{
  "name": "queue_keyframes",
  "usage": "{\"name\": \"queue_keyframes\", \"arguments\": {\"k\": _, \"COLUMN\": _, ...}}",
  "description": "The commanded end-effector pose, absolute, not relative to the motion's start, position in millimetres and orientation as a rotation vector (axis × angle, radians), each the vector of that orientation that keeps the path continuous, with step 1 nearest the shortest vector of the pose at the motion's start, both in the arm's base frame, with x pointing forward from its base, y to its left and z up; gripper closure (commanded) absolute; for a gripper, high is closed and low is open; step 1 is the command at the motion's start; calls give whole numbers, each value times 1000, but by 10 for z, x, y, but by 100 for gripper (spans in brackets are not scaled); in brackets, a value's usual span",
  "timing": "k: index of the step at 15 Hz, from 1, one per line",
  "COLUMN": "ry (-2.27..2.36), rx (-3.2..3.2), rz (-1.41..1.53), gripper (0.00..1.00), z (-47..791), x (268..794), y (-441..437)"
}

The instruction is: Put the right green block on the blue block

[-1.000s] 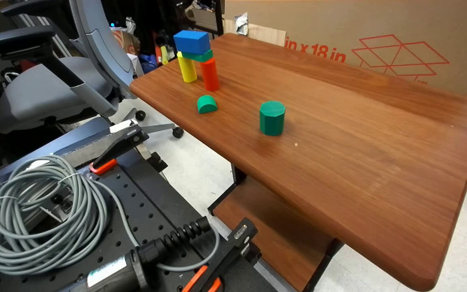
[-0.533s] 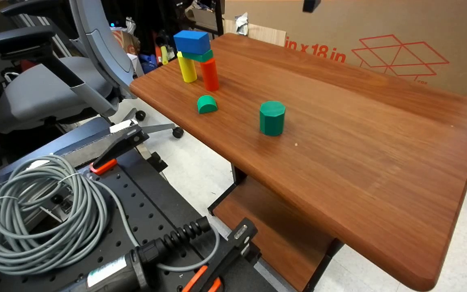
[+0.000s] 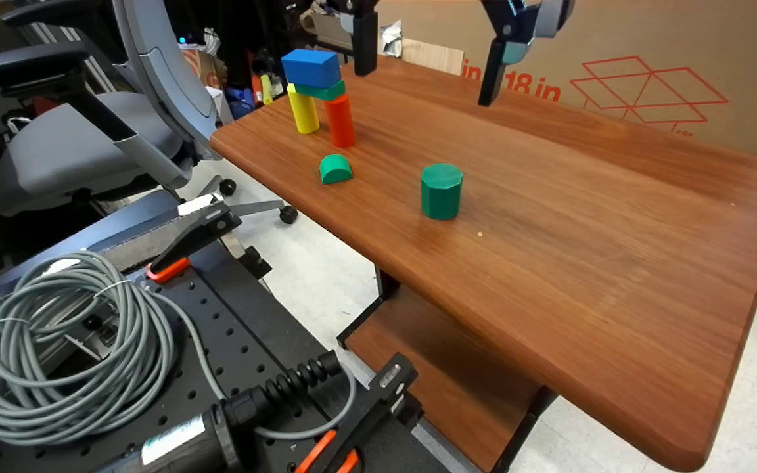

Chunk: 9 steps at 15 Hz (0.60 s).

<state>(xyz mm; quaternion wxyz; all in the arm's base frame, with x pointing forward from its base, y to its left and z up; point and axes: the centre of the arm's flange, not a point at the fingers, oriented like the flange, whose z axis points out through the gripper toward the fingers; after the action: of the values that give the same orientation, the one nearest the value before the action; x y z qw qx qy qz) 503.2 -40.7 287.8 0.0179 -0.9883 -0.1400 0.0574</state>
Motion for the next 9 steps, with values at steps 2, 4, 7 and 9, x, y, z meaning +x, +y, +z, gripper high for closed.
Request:
{"name": "queue_keyframes", "arguments": {"k": 2, "ry": -374, "rx": -3112, "rz": 229, "gripper": 0, "z": 2627, "x": 5410, "y": -294}}
{"name": "queue_keyframes", "arguments": {"k": 4, "ry": -334, "rx": -3145, "rz": 247, "gripper": 0, "z": 2533, "x": 5455, "y": -299}}
{"name": "queue_keyframes", "arguments": {"k": 7, "ry": -295, "rx": -3205, "rz": 273, "gripper": 0, "z": 2429, "x": 5467, "y": -330}}
{"name": "queue_keyframes", "arguments": {"k": 9, "ry": -298, "rx": -3239, "rz": 298, "gripper": 0, "z": 2337, "x": 5460, "y": -325}}
